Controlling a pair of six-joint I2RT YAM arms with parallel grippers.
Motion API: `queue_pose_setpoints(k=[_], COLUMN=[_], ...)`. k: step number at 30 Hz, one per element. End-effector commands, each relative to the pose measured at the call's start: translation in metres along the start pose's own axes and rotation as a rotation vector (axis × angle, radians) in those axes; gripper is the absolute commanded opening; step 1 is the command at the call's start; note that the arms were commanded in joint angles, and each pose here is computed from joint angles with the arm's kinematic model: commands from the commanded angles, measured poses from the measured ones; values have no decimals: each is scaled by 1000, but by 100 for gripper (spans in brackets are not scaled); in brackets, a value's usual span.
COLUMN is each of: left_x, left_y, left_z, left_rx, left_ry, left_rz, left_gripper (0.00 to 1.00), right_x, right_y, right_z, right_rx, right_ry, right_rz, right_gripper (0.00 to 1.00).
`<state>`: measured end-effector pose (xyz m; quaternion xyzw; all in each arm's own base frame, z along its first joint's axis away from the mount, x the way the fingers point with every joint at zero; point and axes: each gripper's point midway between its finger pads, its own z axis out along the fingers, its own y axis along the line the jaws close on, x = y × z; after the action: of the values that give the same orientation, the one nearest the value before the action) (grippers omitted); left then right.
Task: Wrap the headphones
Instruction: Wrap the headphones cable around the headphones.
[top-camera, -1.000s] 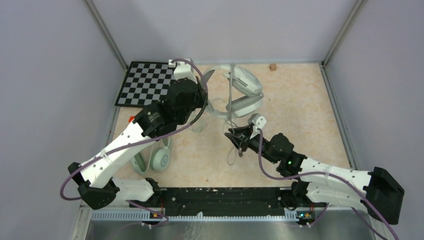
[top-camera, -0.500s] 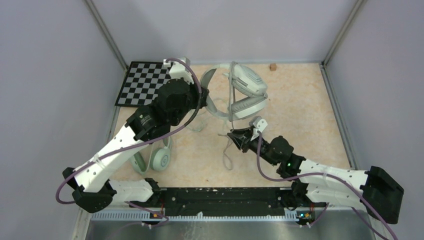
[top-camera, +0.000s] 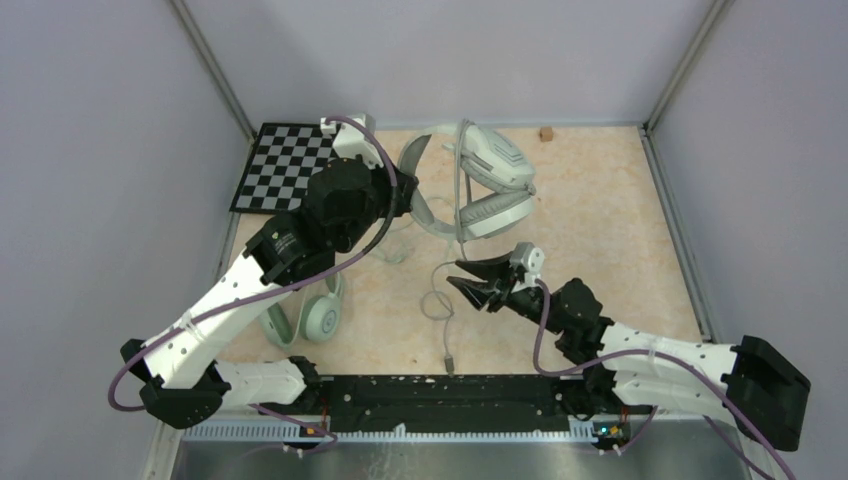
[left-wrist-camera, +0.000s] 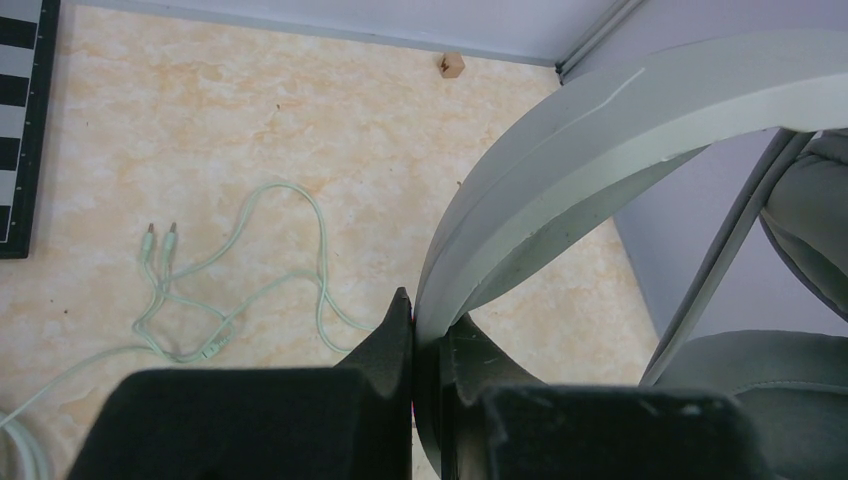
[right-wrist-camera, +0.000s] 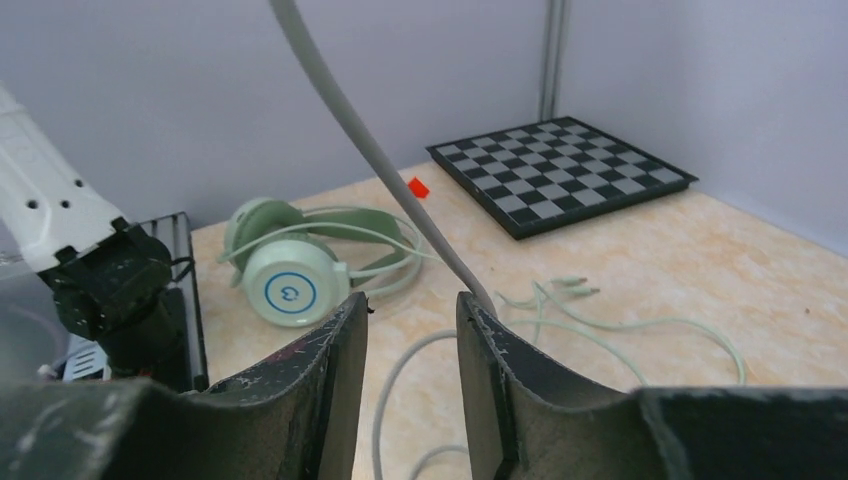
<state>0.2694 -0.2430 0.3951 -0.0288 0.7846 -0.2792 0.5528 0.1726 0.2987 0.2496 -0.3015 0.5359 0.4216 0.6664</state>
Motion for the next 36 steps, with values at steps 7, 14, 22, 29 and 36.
queue_pose_setpoints(k=[7, 14, 22, 29, 36], left_x=[-45, -44, -48, -54, -51], left_y=[-35, -40, -32, -27, -27], left_z=[-17, -22, -22, -24, -21], left_rx=[148, 183, 143, 122, 120], left_ry=[-124, -107, -129, -157, -151], left_rz=[-135, -147, -127, -117, -117], left_gripper=[0, 0, 0, 0, 0], right_x=[-49, -50, -36, -25, -48], right_y=[3, -15, -10, 16, 13], right_z=[12, 24, 19, -10, -34], right_rx=[-9, 80, 55, -63, -25], right_ry=[-203, -235, -212, -112, -160], right_rz=[-63, -129, -65, 37, 68], right_gripper=[46, 49, 47, 48, 49])
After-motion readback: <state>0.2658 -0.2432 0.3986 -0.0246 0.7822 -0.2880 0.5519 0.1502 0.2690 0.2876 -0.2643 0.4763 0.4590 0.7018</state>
